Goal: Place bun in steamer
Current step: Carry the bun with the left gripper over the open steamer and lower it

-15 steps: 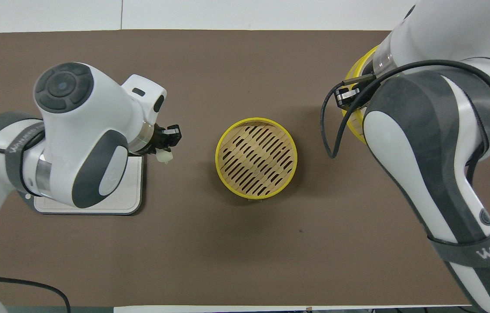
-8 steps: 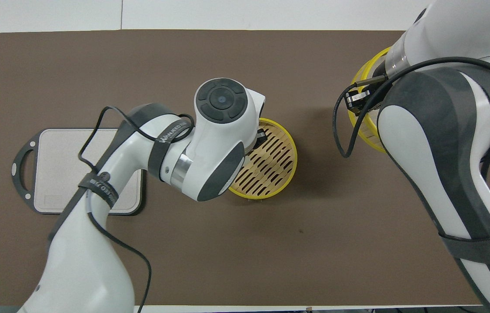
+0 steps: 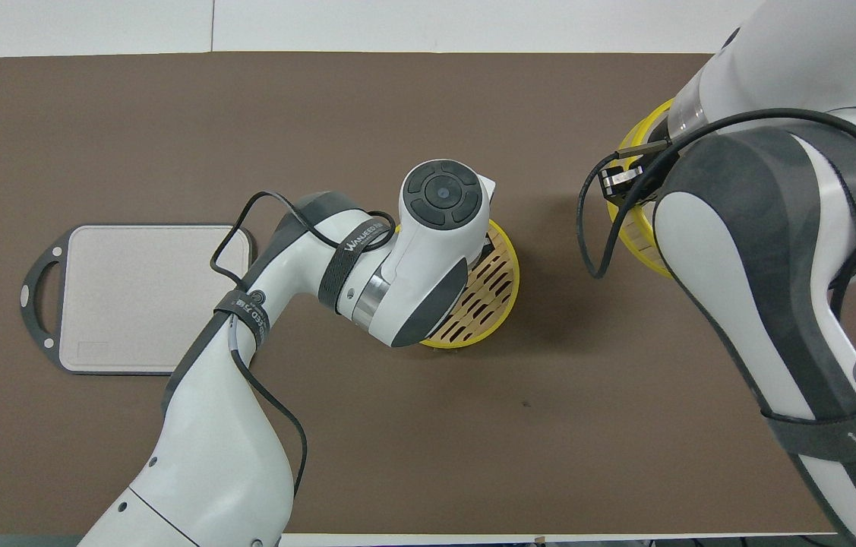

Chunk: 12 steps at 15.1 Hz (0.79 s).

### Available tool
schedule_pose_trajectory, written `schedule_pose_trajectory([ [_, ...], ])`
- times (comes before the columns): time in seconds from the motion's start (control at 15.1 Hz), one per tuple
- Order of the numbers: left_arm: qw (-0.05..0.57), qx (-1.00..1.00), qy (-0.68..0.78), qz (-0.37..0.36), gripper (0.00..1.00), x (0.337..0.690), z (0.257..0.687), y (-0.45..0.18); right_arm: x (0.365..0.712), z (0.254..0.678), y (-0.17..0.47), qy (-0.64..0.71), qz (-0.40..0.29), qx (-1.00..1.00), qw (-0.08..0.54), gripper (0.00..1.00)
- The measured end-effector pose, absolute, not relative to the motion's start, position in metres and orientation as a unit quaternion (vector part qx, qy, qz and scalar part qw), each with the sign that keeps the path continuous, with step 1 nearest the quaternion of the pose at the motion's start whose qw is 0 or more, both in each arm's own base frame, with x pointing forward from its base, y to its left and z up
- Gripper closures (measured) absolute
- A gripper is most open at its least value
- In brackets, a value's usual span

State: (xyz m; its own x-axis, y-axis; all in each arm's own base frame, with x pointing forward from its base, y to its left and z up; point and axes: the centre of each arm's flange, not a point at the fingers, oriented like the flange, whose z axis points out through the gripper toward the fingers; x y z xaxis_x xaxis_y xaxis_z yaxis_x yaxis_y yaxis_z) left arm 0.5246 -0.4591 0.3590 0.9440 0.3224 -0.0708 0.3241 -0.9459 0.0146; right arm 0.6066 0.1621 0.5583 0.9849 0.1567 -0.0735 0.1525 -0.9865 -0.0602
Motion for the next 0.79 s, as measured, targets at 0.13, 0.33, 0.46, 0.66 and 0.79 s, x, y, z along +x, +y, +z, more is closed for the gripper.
schedule_pose_trajectory([
  [0.13,0.009,0.986,0.164,-0.037,0.72,0.522,0.351,-0.457,0.606,0.557,0.162,-0.077,0.037,-0.996,0.027,0.91],
  [0.33,0.011,0.986,0.164,-0.035,0.69,0.521,0.346,-0.457,0.605,0.553,0.162,-0.077,0.033,-0.996,0.028,0.91],
  [0.46,0.013,0.986,0.164,-0.033,0.69,0.519,0.339,-0.457,0.604,0.551,0.161,-0.077,0.034,-0.996,0.028,0.91],
  [0.66,0.016,0.986,0.162,-0.032,0.68,0.515,0.329,-0.457,0.603,0.548,0.161,-0.076,0.032,-0.996,0.028,0.91],
  [0.79,0.016,0.986,0.162,-0.031,0.68,0.515,0.33,-0.457,0.601,0.546,0.161,-0.076,0.032,-0.996,0.028,0.91],
])
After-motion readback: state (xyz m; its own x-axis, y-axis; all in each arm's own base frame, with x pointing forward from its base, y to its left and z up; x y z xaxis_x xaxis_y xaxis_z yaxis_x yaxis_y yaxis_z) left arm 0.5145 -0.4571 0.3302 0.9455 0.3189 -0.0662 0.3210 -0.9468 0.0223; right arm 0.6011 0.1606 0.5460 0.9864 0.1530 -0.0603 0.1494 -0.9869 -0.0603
